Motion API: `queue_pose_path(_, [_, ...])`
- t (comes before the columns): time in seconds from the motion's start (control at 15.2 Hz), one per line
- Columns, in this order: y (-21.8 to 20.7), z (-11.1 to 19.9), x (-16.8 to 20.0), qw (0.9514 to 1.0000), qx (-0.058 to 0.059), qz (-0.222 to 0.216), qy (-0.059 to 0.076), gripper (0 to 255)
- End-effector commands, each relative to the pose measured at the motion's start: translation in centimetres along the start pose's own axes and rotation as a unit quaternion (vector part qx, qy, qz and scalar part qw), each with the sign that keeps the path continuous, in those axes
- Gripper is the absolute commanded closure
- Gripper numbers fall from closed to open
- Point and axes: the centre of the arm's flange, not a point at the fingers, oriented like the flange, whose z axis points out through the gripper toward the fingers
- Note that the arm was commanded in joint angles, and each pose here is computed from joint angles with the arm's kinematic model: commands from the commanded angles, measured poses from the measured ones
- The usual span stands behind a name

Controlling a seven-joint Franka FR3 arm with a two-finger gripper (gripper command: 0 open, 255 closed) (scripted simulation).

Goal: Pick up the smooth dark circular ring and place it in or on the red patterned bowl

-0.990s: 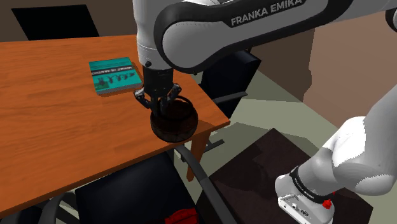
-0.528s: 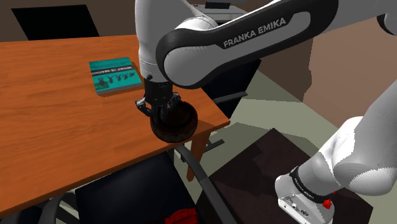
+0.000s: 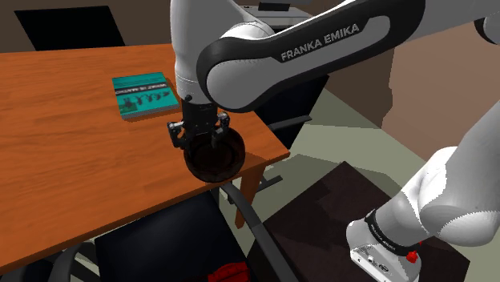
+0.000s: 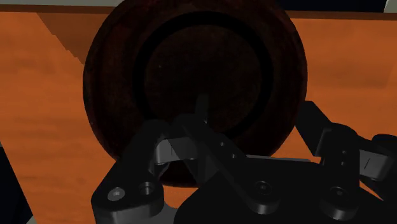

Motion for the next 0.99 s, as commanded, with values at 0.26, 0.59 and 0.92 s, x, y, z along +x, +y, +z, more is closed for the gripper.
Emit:
queue_pose_path(0.26, [0.0,-1.3,0.0,1.0,0.0,0.0,0.0,0])
queue_pose_path(0.59, [0.0,-5.0,0.0,1.0,0.0,0.0,0.0,0])
queue_pose_path(0.92, [0.0,-5.0,0.0,1.0,0.0,0.0,0.0,0])
